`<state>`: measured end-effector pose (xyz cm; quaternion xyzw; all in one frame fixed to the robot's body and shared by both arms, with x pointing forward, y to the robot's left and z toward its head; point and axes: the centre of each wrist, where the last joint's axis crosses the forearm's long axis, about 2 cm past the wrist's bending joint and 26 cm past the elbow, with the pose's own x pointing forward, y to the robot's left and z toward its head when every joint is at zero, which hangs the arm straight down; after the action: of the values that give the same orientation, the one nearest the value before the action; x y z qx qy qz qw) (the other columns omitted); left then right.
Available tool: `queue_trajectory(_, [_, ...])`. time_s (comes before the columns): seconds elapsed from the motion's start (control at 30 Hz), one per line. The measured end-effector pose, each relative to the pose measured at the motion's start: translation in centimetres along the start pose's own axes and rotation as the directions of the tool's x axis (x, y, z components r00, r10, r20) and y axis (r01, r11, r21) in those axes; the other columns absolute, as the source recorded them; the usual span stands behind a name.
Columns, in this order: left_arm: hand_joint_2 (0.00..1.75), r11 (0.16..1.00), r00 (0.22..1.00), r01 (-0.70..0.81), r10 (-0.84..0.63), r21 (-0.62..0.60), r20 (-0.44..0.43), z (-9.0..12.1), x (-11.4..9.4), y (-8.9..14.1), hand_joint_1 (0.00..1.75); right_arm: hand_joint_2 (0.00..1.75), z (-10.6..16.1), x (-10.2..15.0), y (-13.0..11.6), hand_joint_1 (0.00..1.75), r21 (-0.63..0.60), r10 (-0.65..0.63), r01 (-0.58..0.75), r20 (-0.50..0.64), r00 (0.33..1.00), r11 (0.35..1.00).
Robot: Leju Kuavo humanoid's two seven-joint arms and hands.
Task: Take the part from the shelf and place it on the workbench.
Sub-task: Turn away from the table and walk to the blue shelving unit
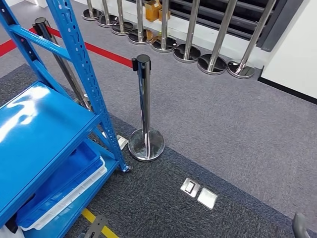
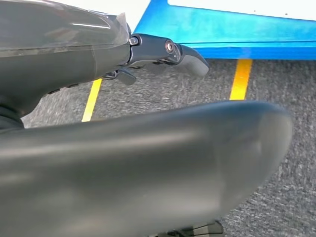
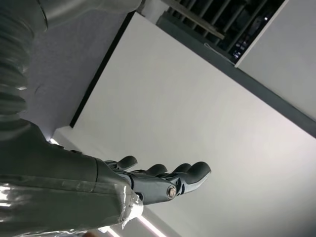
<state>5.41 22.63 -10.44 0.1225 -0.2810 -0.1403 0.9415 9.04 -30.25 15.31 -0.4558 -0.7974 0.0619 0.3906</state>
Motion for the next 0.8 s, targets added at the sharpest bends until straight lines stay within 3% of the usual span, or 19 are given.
queue_trajectory(0.8, [0.00,0.998,0.998,-0.057,0.058,0.026,-0.014,0.07,-0.24,0.06,0.00,1.75,-0.25,-0.74,0.57,0.00,-0.051,-0.001,-0.001,-0.044,0.999,0.999])
